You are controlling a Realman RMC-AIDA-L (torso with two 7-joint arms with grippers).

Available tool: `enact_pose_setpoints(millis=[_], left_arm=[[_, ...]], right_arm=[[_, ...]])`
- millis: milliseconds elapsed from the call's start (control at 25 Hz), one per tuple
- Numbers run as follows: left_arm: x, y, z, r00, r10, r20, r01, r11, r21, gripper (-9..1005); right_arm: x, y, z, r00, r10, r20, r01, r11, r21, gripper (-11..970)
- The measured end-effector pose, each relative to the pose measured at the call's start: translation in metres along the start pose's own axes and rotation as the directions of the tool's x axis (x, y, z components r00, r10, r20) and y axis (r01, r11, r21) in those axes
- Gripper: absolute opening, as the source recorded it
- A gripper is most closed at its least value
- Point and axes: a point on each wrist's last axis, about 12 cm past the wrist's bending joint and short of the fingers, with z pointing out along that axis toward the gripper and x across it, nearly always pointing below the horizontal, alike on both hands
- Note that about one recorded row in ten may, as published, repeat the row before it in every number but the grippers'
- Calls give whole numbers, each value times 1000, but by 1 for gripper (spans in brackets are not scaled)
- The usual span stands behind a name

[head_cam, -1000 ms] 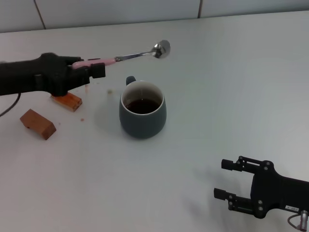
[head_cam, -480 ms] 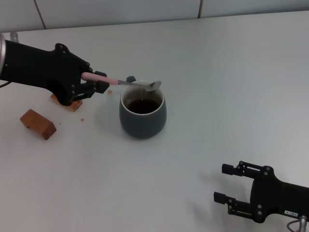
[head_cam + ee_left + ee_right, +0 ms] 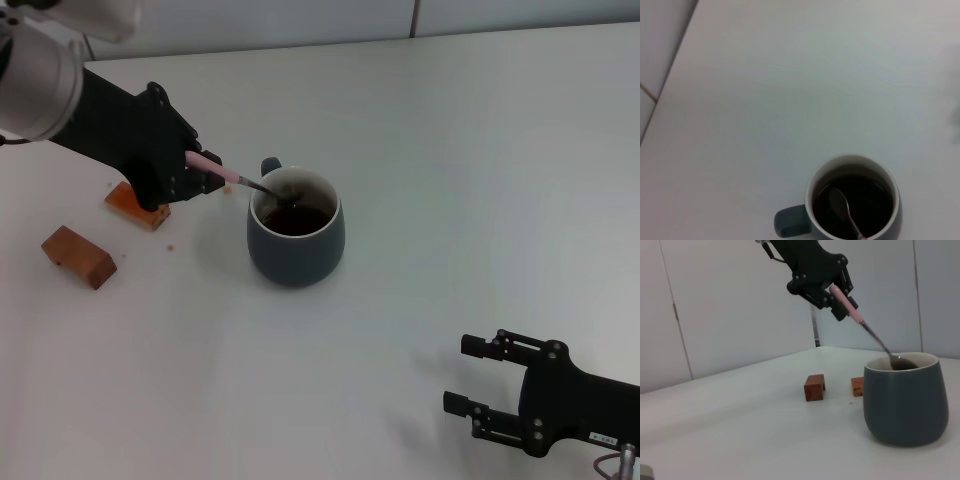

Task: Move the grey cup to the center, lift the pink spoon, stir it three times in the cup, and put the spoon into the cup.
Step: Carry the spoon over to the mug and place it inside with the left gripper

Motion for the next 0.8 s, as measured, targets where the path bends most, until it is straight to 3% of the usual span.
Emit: enact_pose_setpoints(millis=[560, 600, 800], left_arm=[[-35, -2, 17, 978, 146, -152, -148, 989, -3, 126], [-43, -4, 22, 964, 174, -202, -178, 984, -2, 126], [-50, -10, 28, 948, 213, -236, -216, 976, 14, 126]], right_arm=[[3, 4, 0, 1000, 24, 15, -25, 1000, 15, 704], [3, 4, 0, 1000, 25, 15, -25, 1000, 15, 704], [3, 4, 0, 1000, 26, 13, -27, 999, 17, 704]])
